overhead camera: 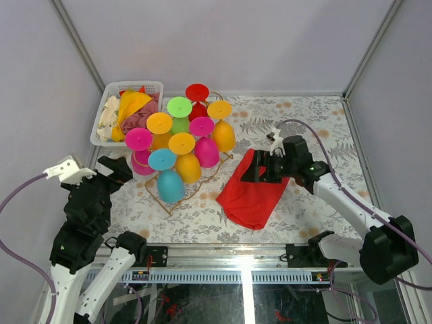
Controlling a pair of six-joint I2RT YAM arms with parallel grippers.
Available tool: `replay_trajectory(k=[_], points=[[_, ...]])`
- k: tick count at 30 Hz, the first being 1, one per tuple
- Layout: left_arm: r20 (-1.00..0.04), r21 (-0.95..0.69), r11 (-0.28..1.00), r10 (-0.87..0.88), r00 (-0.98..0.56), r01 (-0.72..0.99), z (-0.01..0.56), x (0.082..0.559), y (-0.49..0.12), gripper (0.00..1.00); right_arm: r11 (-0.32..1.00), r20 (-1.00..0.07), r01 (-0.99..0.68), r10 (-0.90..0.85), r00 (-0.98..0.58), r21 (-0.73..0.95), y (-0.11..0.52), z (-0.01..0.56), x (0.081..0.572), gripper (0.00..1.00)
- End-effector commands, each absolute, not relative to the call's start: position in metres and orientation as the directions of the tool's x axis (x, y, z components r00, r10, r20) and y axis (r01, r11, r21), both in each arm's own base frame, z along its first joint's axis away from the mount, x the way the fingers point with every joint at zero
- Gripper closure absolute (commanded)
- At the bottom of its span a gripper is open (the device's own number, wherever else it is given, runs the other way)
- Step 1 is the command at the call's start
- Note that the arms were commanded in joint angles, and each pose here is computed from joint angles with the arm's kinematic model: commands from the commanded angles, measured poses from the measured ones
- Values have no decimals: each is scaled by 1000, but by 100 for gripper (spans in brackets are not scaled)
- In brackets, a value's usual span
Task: Take the wine glass off the wine glass rack
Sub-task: Move the distractor to the center of the board.
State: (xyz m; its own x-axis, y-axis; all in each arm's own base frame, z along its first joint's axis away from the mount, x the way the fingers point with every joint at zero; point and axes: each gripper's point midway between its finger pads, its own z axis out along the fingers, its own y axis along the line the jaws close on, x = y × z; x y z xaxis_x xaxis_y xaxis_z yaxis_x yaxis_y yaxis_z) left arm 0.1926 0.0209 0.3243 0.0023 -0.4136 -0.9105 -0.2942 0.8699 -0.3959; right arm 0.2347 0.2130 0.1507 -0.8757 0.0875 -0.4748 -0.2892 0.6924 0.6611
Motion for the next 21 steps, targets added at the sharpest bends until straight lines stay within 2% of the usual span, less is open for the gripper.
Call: replay_trajectory(k=[1,5,7,10,14,16,21], points=[[-886,-453,844,-461,43,-288,310,187,23,0,705,-508,-302,96,-856,642,238,141,242,1],[-883,-456,842,-467,32,-288,292,186,22,0,717,-460,-247,115,-881,652,252,106,241,1],[-871,-478,824,-489,45,-303,293,183,25,0,768,-429,-172,145,-891,617,244,78,245,1],[-832,-540,776,-551,68,-325,289,180,27,0,889,-454,-64,170,-875,454,213,36,258,1],[-796,-581,724,-601,73,-370,269,180,29,0,988,-526,85,142,-839,132,152,13,283,1],[-805,-568,733,-590,64,-374,268,179,30,0,986,-522,164,162,-837,44,123,12,290,1],[-804,-561,719,-591,64,-410,261,176,35,0,925,-570,380,319,-757,14,52,22,292,1]])
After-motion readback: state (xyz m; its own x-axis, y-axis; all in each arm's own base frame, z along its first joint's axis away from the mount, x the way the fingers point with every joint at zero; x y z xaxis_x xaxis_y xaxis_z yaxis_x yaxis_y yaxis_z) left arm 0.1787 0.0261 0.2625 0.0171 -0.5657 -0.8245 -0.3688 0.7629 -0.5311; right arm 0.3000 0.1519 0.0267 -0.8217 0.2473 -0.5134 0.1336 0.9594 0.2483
